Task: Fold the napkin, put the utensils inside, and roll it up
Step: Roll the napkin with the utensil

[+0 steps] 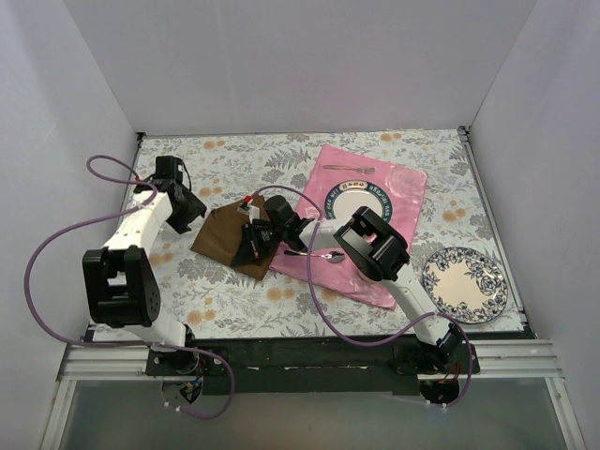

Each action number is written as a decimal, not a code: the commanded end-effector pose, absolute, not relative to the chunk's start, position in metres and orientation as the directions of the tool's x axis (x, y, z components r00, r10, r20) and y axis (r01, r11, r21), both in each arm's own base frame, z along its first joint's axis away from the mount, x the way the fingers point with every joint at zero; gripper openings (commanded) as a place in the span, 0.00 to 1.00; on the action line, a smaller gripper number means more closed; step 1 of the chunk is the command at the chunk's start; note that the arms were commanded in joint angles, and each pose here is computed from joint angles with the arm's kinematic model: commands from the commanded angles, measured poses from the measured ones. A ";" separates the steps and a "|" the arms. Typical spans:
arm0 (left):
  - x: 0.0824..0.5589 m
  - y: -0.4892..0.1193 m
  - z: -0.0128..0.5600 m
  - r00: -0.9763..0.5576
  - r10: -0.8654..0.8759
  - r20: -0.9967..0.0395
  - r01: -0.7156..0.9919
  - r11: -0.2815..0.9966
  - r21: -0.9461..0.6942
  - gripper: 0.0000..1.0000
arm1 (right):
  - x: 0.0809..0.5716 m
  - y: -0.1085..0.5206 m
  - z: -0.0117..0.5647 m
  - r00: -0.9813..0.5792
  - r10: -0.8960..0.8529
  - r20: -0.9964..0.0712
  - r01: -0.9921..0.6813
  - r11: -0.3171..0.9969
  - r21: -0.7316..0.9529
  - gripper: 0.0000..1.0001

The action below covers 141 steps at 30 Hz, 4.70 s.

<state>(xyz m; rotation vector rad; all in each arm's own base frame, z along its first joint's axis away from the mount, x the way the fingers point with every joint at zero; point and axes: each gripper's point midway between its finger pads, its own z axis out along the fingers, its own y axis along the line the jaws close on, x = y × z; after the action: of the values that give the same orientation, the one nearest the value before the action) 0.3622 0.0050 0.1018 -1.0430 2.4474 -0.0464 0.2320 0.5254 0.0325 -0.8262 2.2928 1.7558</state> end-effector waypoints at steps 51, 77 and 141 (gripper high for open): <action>0.283 -0.059 0.002 -0.554 -0.828 0.087 -0.824 0.530 -0.200 0.00 | 0.280 0.487 0.067 -0.410 -0.636 -0.654 -0.908 0.349 0.230 0.64; 0.289 -0.059 0.006 -0.559 -0.823 0.096 -0.821 0.534 -0.205 0.00 | 0.250 0.511 0.030 -0.077 -0.718 -0.692 -0.948 0.268 -0.173 0.57; 0.303 -0.023 0.020 -0.614 -0.730 -0.299 -0.670 0.683 -0.291 0.00 | 0.242 0.504 0.033 -0.712 -0.462 -0.529 -0.692 0.336 0.639 0.33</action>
<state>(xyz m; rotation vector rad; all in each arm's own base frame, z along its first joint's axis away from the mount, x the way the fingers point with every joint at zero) 0.3093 -0.0445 0.0251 -1.1255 2.4788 -0.3687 0.2315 0.5234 0.0342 -0.6944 2.4041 1.7165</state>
